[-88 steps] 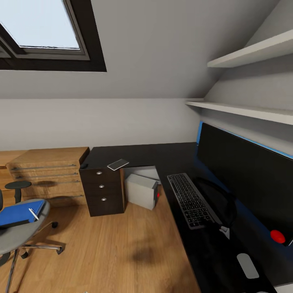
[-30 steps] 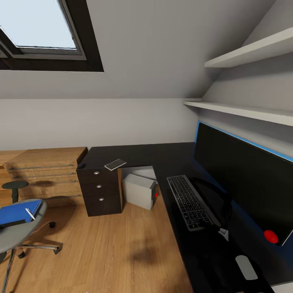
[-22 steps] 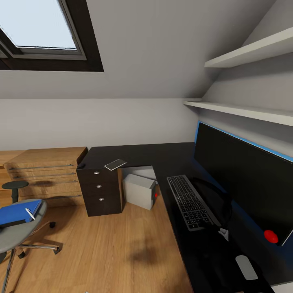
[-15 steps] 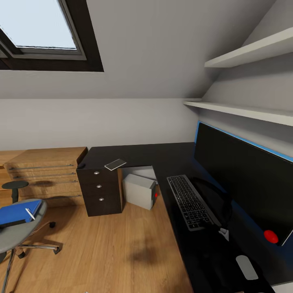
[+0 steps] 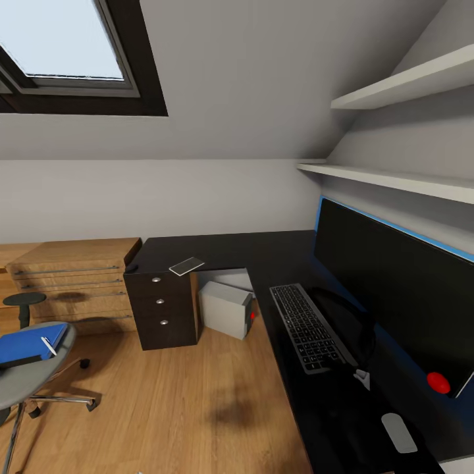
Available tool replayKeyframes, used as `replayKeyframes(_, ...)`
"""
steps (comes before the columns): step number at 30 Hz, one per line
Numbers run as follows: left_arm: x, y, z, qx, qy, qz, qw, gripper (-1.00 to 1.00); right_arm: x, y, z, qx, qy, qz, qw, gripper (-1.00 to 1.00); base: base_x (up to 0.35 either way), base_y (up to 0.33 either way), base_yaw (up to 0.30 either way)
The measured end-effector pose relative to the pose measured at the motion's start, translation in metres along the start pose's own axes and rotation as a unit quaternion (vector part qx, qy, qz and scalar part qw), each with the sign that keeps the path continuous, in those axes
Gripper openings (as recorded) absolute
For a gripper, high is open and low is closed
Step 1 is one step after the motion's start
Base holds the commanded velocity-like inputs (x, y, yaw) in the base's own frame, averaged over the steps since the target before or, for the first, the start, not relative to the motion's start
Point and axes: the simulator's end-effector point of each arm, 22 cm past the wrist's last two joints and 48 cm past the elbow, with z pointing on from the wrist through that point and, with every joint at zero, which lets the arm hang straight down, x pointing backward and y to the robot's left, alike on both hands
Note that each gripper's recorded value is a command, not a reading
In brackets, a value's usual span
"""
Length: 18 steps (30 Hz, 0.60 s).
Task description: In the bedroom, organize the workspace by keeping the computer under the desk, ensuring the monitor is on the desk, placing the keyboard on the desk next to the monitor, placing the mouse on the desk next to the keyboard, moving the folder from the swivel chair onto the desk next to the mouse, stacking the notebook on top of the folder with the pen on top of the notebook, and positioning the swivel chair next to the desk.
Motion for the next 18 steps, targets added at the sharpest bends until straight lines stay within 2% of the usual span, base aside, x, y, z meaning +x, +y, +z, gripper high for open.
replayKeyframes(5, -0.0002, 0.0000, 0.0000, 0.000, 0.000, 0.000, 1.0000, 1.00, 0.0015, -0.0014, 0.0003, 0.003, 0.003, -0.002, 1.0000, -1.00, 0.000, 0.000, 0.000)
replayKeyframes(8, 0.0001, 0.0001, 0.0000, 0.000, 0.000, 0.000, 1.0000, 1.00, 0.0050, -0.0052, 0.0006, 0.012, 0.009, -0.012, 0.9998, -1.00, 0.000, 0.000, 0.000)
replayKeyframes(12, 0.0002, 0.0001, -0.0001, 0.000, 0.000, 0.000, 1.0000, 1.00, 0.0021, -0.0070, 0.0014, 0.016, -0.001, -0.028, 0.9995, -1.00, 0.000, 0.000, 0.000)
replayKeyframes(18, -0.0002, 0.0001, 0.0000, 0.000, 0.000, 0.000, 1.0000, 1.00, 0.0007, -0.0072, 0.0016, 0.017, -0.005, -0.031, 0.9994, -1.00, 0.000, 0.000, 0.000)
